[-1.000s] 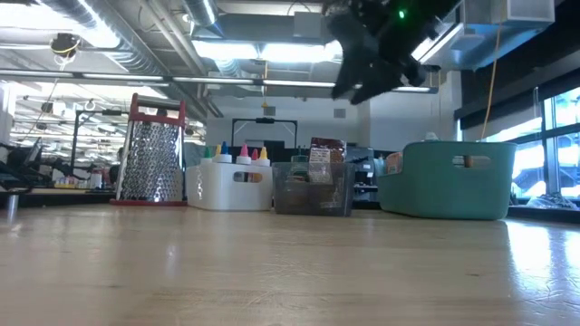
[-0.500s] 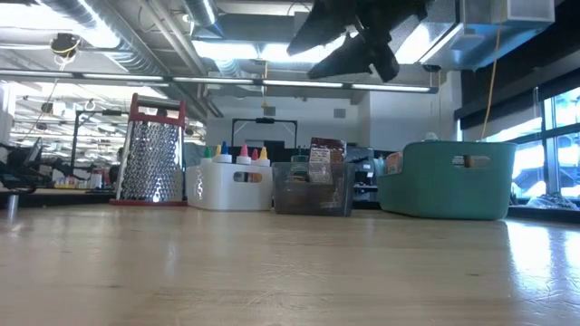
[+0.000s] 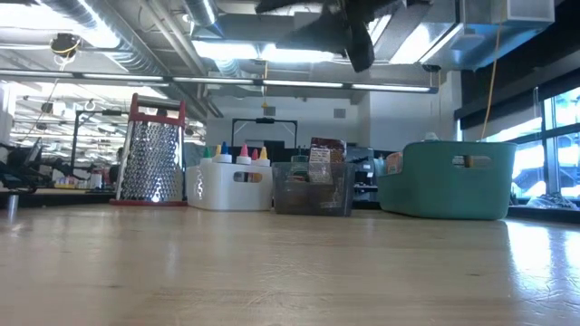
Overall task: Pick & Place Kitchen Items
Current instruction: Put the purple food coloring into the white bin
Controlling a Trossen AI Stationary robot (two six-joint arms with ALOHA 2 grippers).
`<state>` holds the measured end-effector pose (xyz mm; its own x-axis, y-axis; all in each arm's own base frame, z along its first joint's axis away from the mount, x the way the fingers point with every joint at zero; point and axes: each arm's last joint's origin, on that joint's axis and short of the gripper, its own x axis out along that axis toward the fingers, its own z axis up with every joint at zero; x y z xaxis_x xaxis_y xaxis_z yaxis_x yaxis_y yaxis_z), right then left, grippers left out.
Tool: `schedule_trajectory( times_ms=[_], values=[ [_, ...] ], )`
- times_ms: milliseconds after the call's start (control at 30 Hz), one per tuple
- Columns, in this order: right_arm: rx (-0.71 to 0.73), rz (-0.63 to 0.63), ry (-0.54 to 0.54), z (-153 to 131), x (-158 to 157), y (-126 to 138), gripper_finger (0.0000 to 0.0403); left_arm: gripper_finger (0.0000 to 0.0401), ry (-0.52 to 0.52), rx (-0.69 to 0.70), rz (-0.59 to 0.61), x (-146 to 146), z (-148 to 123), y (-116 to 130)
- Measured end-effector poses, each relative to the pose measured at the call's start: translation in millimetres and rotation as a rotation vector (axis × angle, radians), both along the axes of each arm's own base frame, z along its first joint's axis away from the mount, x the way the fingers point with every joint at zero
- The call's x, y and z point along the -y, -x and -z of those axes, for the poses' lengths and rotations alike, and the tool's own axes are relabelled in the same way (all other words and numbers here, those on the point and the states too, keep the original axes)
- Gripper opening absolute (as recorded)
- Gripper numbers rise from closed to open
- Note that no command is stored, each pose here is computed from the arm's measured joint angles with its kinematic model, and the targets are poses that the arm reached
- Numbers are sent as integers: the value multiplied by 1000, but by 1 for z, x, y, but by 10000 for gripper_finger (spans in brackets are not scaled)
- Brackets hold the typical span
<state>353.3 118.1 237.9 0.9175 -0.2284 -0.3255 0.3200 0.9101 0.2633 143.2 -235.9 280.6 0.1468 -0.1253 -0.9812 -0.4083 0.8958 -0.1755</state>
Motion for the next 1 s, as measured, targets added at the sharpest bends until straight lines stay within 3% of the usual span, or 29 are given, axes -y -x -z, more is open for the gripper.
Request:
schedule_trajectory(
  times_ms=[300, 533, 1000],
  values=[
    [39, -30, 0, -2, -7, -1, 242, 212, -42, -5, -55, 4, 9, -3],
    [39, -35, 4, -2, -8, -1, 242, 212, -138, -78, -69, 5, 26, -10],
    [27, -106, -3, -1, -11, -1, 242, 212, -194, -143, 29, 16, 51, -20]
  ],
)
